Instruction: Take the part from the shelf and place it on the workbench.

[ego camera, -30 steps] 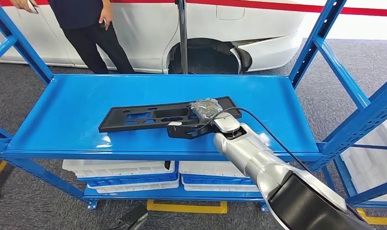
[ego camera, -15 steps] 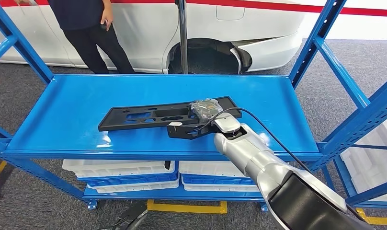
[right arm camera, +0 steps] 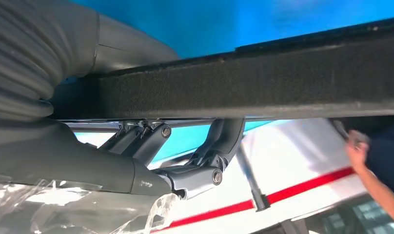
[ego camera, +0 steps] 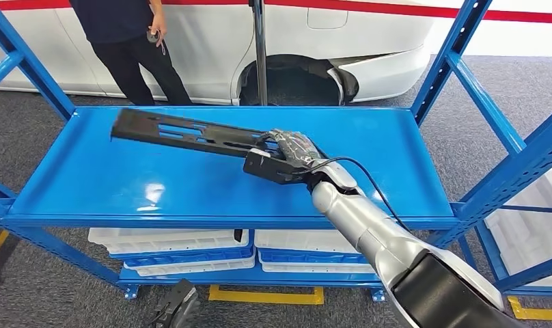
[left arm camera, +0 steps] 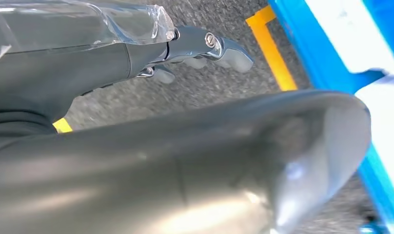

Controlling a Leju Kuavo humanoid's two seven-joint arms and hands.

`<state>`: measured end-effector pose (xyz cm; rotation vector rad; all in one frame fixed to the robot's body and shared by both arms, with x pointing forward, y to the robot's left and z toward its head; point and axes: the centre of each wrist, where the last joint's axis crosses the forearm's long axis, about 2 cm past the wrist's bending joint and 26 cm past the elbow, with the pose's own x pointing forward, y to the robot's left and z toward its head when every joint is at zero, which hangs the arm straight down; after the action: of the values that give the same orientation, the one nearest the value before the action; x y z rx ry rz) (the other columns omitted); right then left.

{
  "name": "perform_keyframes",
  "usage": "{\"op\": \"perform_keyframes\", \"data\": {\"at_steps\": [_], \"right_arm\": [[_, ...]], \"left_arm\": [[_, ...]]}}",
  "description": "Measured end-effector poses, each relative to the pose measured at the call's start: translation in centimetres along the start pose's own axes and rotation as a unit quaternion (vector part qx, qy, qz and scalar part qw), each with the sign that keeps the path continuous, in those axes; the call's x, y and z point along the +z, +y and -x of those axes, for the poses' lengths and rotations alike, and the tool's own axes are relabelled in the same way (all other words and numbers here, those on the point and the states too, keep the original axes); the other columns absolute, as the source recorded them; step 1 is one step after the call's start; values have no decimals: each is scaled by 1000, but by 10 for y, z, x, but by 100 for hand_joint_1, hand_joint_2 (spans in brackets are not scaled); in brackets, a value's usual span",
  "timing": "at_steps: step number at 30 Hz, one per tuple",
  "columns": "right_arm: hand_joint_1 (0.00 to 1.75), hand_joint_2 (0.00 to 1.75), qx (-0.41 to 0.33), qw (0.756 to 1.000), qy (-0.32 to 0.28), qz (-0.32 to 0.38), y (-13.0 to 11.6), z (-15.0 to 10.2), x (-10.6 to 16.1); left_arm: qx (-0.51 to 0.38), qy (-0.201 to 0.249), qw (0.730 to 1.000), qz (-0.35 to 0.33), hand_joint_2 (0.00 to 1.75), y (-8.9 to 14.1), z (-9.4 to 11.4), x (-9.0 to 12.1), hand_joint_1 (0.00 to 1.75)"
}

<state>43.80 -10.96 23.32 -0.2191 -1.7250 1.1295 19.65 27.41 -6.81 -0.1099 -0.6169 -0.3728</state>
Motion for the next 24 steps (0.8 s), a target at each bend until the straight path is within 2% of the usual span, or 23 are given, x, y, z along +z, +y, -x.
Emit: {"op": "perform_keyframes", "data": {"at_steps": [5, 11, 16, 21, 24], "right_arm": [[175, 175, -124, 987, -78, 62, -14, -20, 7], [175, 175, -175, 964, -158, 120, -47, -40, 20], [175, 175, -218, 936, -222, 165, -77, -59, 35], [175, 175, -263, 898, -281, 215, -107, -73, 51], [175, 175, -266, 878, -315, 242, -122, -80, 63]], "left_arm": [[53, -28, 998, -11, 0, 2, 4, 1, 0], [82, -46, 995, -12, 0, 3, 3, 1, 0], [111, -74, 991, 3, 0, -3, -2, -1, 0], [113, -139, 984, -16, 0, -12, -12, -4, 0], [94, -218, 970, -48, 0, -17, -21, -6, 0]]}}
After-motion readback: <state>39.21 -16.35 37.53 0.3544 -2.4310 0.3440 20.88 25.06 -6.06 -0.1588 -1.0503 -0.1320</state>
